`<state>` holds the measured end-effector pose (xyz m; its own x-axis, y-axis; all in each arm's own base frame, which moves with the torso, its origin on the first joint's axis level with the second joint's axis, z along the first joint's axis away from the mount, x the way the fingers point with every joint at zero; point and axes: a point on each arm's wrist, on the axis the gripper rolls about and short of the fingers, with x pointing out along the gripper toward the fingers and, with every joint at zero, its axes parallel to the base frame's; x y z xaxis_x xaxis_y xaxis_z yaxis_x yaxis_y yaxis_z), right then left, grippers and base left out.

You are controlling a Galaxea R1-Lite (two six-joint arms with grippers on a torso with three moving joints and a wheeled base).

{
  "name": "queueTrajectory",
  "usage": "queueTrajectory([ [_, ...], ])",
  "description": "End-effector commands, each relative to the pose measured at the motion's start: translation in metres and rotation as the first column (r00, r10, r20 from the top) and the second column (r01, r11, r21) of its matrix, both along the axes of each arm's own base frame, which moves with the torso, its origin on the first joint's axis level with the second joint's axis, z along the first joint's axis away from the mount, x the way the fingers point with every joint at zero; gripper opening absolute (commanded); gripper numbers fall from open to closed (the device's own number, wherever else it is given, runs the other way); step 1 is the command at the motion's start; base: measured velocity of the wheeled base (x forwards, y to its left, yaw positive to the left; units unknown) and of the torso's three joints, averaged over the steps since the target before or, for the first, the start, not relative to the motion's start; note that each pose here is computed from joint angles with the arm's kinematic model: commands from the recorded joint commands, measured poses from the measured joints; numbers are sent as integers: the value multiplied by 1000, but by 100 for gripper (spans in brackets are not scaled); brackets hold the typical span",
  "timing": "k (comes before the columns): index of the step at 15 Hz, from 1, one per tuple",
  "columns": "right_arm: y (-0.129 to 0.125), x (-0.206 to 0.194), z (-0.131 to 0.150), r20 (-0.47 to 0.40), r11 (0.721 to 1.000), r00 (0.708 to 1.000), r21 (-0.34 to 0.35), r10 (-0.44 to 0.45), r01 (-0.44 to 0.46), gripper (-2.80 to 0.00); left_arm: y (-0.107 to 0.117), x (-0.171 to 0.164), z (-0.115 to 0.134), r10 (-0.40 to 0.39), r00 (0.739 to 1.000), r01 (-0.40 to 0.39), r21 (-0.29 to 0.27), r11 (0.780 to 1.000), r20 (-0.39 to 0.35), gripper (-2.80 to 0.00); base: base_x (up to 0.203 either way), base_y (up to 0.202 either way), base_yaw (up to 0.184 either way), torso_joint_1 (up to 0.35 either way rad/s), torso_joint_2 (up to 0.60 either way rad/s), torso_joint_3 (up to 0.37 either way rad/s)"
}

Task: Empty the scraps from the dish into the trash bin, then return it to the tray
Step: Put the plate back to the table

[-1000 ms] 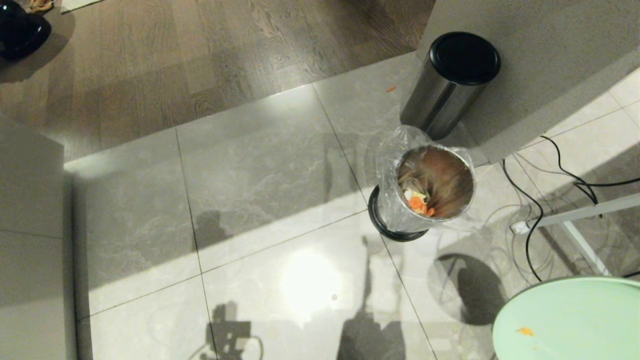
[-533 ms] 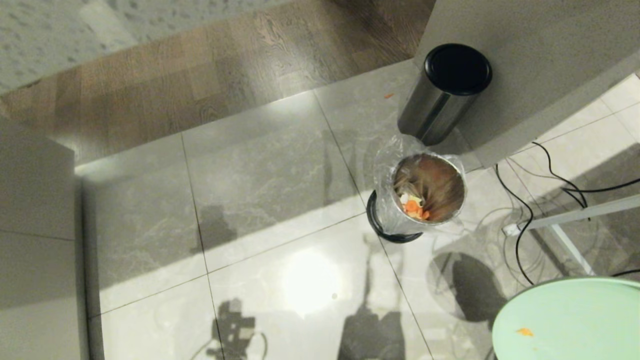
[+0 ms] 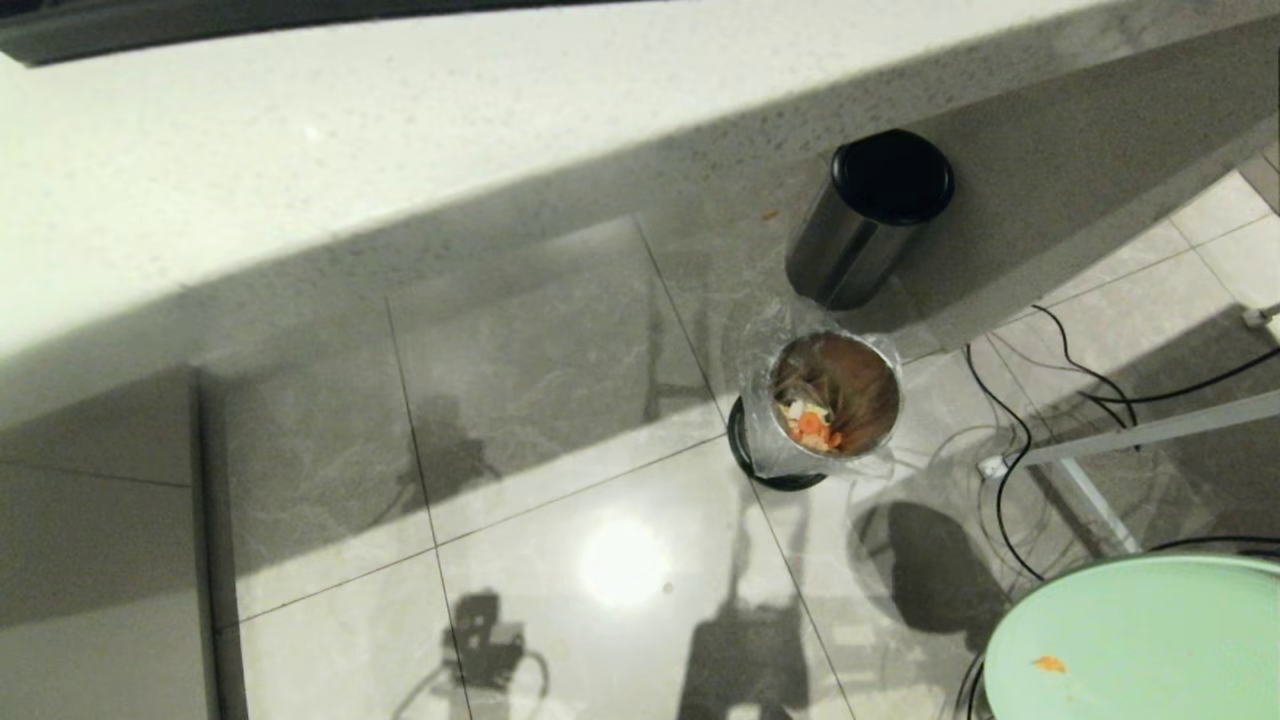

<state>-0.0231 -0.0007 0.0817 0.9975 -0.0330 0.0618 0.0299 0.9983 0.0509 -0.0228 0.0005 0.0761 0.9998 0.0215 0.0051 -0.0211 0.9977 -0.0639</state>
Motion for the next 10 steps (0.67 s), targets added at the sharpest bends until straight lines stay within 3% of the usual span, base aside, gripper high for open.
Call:
queueTrajectory([
  [1,0,0,0,0,1000,1000,0,-1,1,-280,0,0,0,2,1000,-2,-1,1000,0,-280,0,0,0,120,-490,-378],
  [10,0,0,0,0,1000,1000,3,-1,1,-280,0,0,0,2,1000,-2,-1,1000,0,-280,0,0,0,162,-519,-366],
])
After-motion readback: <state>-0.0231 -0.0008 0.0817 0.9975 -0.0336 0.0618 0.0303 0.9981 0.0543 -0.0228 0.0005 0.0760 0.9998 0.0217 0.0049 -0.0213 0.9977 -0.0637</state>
